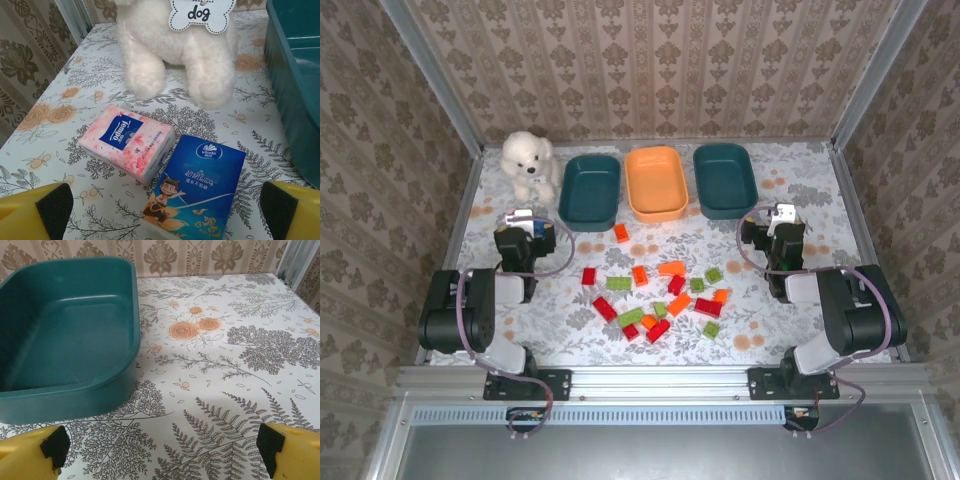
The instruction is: Sort the legos into containers by color
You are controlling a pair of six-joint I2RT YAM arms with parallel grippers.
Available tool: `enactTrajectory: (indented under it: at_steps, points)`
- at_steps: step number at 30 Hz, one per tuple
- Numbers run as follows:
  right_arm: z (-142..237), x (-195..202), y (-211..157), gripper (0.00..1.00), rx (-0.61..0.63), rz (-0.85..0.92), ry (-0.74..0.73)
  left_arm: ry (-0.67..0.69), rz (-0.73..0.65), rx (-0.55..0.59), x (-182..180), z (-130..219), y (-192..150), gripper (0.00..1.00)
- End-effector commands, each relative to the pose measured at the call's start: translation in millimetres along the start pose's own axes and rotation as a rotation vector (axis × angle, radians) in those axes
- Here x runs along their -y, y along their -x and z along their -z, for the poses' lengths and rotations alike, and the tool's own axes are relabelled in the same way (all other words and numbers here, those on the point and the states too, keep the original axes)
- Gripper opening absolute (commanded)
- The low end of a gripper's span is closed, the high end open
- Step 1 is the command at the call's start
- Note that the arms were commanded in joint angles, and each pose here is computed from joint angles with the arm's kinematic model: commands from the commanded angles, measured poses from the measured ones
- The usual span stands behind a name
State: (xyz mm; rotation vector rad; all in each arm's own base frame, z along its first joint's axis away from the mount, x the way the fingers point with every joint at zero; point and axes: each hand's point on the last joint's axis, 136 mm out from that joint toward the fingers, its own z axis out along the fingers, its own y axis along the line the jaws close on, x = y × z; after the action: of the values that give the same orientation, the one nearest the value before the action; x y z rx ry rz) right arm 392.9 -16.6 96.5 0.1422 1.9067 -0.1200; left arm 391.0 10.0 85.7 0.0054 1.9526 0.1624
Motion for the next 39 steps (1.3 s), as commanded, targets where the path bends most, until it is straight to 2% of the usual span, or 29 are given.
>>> enactTrajectory:
  at_steps: [1,18,21,24,27,31,34,35,36,37,38,39]
  points:
    - [-3,-3,4,1.0,0.004,0.005,0.018,-0.011,-0.007,0.04,2,-2,13,1.0]
    - [-3,-2,4,1.0,0.006,0.004,0.017,-0.013,-0.007,0.039,2,-2,12,1.0]
    - [5,5,15,1.0,0.026,-0.006,-0.034,0.076,-0.023,0.075,-6,13,27,1.0]
    - [24,19,46,1.0,0.045,-0.019,-0.137,0.162,-0.115,0.119,3,39,53,1.0]
    - [51,26,99,1.0,0.181,-0.067,-0.176,0.111,-0.082,0.168,20,65,82,1.0]
    - [86,13,180,1.0,0.265,-0.052,-0.146,0.1,-0.041,0.233,29,106,117,1.0]
    - [131,-6,253,1.0,0.378,-0.078,-0.079,0.063,-0.042,0.298,35,137,160,1.0]
    - [142,-10,266,1.0,0.339,-0.142,-0.045,0.008,-0.069,0.326,50,149,179,1.0]
    - [149,-18,269,1.0,0.236,-0.224,0.023,0.012,-0.022,0.332,50,156,196,1.0]
    - [154,-24,266,1.0,0.134,-0.267,0.074,0.048,0.095,0.267,41,158,198,1.0]
    - [158,-26,254,1.0,0.022,-0.326,0.075,0.085,0.266,0.112,28,163,185,1.0]
    - [157,-28,239,1.0,-0.068,-0.392,0.085,0.129,0.374,-0.04,16,173,169,1.0]
